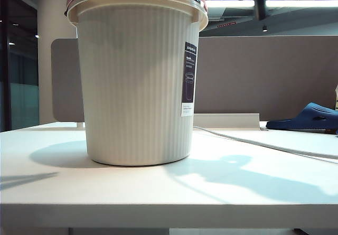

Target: Open the ring lid of the trash can, pull out the black garbage bag inside, and place it on the table.

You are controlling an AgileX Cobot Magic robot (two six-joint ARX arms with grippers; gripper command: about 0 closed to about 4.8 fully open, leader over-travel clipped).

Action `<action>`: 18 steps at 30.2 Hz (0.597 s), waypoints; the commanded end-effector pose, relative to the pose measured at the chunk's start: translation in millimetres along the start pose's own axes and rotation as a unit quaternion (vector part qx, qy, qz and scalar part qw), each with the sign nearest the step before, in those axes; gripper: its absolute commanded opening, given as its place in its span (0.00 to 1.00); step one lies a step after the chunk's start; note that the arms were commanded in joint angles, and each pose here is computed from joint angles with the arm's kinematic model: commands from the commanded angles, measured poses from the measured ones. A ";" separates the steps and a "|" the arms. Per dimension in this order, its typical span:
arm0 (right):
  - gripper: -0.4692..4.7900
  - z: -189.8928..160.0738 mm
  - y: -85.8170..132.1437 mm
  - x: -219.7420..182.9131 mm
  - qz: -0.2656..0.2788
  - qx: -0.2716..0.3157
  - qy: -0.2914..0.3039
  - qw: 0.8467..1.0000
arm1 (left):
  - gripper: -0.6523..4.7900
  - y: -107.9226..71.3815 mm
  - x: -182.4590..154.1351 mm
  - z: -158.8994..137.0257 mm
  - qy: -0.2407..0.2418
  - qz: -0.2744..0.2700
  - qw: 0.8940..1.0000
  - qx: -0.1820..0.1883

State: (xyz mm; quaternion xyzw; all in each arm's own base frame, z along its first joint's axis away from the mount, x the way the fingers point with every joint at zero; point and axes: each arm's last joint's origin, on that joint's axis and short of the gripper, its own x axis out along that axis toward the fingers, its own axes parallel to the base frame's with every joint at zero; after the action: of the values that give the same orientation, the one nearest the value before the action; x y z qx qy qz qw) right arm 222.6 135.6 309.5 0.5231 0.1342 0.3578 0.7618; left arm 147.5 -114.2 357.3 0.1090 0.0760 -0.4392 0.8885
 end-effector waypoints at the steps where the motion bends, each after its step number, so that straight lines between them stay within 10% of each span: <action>1: 0.50 6.5 7.2 -6.5 0.009 -0.008 -0.003 1.000 | 0.17 0.1 -0.8 2.3 -0.007 0.001 1.000 0.006; 18: 0.50 5.1 3.5 -14.3 -0.040 -0.001 0.021 0.999 | 0.17 0.0 -0.8 0.8 0.001 0.002 1.000 0.001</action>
State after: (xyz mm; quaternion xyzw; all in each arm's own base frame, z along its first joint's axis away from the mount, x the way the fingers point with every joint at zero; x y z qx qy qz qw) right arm 214.8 123.1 309.0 0.5109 0.1791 0.3309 0.7729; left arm 147.3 -113.9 355.9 0.1134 0.0821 -0.4383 0.8879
